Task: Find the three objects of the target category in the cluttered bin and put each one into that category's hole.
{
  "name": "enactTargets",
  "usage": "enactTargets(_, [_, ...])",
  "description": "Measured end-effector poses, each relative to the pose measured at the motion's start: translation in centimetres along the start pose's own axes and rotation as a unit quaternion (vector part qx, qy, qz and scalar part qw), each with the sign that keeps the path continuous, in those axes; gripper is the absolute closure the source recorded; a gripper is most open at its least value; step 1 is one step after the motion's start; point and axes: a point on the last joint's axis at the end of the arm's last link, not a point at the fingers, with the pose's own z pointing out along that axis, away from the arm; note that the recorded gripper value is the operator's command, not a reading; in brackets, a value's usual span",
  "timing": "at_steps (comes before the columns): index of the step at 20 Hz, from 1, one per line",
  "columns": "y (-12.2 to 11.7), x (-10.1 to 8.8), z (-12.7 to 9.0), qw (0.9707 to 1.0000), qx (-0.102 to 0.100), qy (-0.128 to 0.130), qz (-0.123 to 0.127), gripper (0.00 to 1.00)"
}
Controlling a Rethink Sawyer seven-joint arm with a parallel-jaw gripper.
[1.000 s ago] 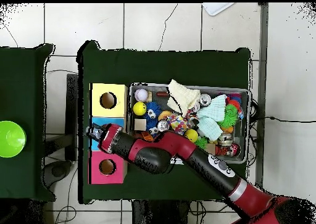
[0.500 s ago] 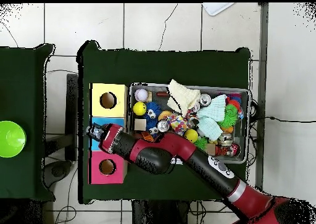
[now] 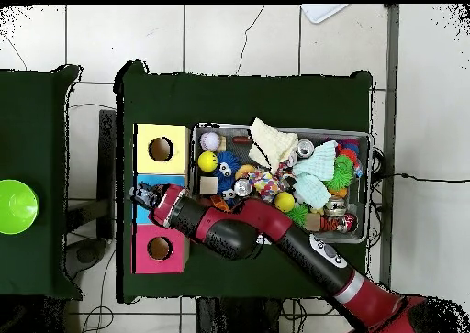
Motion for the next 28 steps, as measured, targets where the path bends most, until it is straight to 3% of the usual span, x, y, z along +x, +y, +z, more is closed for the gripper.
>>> enactTargets(9, [0.4, 0.5, 0.2, 0.9998, 0.004, 0.004, -0.021, 1.00])
enactTargets(10, [0.5, 0.6, 0.3, 0.9997, 0.005, 0.005, -0.025, 0.00])
enactTargets(18, [0.9, 1.1, 0.7, 0.9986, 0.005, 0.014, -0.050, 0.00])
enactTargets(28, [1.2, 1.3, 0.9, 0.9980, 0.004, 0.018, -0.060, 0.00])
